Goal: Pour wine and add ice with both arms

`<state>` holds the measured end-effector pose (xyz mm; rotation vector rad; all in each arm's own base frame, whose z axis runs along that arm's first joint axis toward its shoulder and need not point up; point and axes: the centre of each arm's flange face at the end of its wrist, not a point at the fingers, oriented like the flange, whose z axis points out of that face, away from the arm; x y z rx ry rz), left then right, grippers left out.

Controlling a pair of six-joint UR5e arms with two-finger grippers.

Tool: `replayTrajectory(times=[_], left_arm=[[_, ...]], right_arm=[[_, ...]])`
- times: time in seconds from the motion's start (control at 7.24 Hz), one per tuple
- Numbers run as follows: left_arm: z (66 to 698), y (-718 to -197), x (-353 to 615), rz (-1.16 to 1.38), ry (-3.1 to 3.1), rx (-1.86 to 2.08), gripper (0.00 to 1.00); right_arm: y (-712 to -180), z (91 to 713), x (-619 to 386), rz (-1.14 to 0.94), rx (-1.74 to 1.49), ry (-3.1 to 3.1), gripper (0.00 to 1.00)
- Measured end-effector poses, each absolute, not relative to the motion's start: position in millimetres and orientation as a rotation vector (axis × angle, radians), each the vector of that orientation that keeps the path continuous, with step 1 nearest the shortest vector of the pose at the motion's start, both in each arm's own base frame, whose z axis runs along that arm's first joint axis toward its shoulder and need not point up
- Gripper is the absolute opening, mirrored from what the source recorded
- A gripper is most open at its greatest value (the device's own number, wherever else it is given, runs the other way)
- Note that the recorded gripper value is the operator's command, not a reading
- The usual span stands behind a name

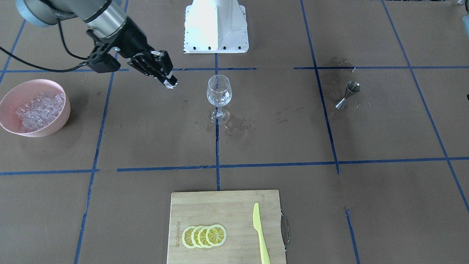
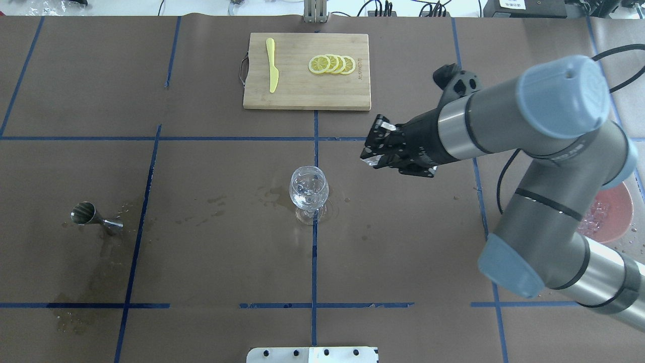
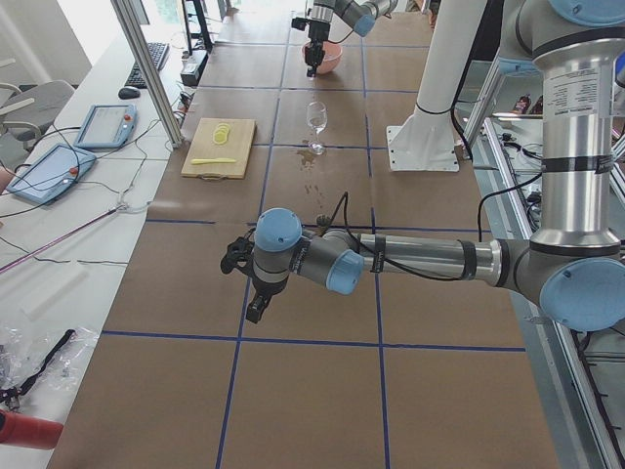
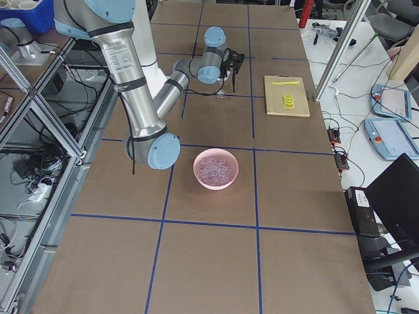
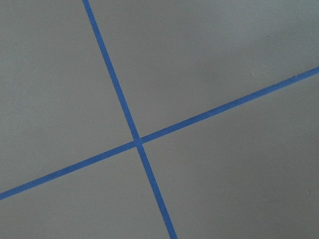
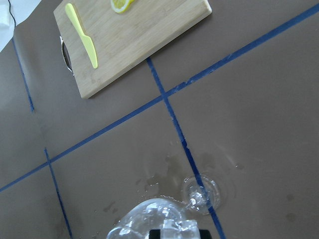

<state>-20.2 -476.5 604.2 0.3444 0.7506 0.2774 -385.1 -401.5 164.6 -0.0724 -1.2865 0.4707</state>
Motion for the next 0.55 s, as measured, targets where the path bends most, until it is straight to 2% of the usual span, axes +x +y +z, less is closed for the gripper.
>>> replayTrajectory(times=[0.28,0.55], left_arm=[[601,-472,-21,0.276,0.752,0.35,1.0],[598,-471,-22,0.275,0.752,0.355,1.0]], right_arm=[[-372,120,-432,0.503,-0.059,-1.286,0.0],[-357,109,-453,0.508,-0.049,-1.29,0.0]])
